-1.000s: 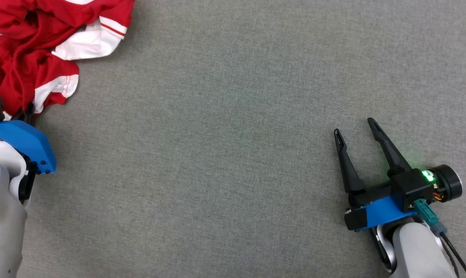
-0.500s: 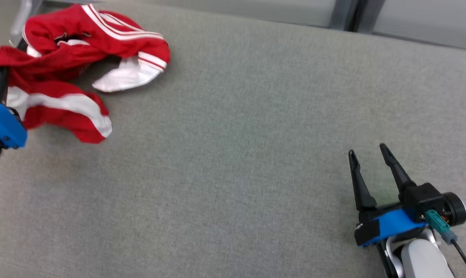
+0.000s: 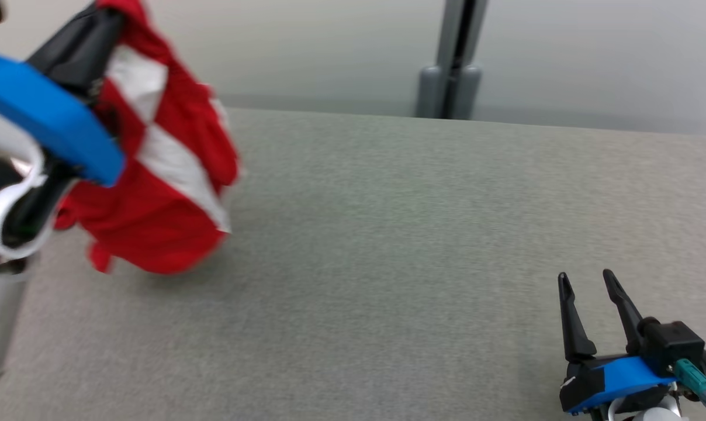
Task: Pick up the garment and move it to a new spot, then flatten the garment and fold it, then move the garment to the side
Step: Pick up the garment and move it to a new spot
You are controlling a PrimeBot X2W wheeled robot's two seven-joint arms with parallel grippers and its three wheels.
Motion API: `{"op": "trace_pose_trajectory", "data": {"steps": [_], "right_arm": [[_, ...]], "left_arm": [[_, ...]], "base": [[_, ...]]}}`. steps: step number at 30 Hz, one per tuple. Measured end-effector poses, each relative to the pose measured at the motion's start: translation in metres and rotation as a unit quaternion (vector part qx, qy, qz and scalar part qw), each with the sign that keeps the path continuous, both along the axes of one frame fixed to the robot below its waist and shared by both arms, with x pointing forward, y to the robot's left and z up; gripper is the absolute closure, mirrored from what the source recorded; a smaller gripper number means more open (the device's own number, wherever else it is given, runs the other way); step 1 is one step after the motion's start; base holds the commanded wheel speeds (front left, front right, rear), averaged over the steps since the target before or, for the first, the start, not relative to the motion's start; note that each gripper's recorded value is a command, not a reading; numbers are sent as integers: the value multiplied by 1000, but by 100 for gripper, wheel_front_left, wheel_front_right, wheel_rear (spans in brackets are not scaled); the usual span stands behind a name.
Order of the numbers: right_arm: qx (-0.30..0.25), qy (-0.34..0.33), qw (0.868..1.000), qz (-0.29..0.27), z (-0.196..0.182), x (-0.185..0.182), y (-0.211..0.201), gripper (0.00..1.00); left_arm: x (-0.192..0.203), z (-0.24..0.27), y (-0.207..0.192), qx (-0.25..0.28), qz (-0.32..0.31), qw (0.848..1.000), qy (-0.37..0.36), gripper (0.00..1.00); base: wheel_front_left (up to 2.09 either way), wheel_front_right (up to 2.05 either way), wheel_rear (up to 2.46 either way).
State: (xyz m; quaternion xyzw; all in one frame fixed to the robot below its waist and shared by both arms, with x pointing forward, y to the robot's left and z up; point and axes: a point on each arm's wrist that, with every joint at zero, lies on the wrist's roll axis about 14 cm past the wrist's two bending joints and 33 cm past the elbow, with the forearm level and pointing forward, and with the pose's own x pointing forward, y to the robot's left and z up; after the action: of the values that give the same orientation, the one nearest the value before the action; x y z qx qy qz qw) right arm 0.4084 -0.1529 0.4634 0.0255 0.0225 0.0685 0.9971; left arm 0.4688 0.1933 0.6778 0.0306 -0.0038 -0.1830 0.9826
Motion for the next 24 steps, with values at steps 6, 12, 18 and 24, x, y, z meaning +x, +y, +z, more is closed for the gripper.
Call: {"op": "trace_pose_trajectory", "data": {"steps": [6, 12, 18, 24], "right_arm": [[4, -6, 998, -60, 7, -22, -41, 0], [6, -8, 994, -111, 9, -39, -74, 0], [4, 2, 991, -132, 3, -40, -88, 0], [3, 11, 991, -136, -3, -35, -91, 0]], "left_arm": [[-4, 58, -118, -88, -132, 986, -44, 100], [-10, 51, -204, -187, -198, 962, 18, 100], [3, -91, -207, -183, -124, 960, 171, 100], [-14, -241, -158, -154, -1, 940, 304, 100]], "base": [[0, 0, 0], [0, 0, 0], [0, 0, 0], [0, 0, 0]]}}
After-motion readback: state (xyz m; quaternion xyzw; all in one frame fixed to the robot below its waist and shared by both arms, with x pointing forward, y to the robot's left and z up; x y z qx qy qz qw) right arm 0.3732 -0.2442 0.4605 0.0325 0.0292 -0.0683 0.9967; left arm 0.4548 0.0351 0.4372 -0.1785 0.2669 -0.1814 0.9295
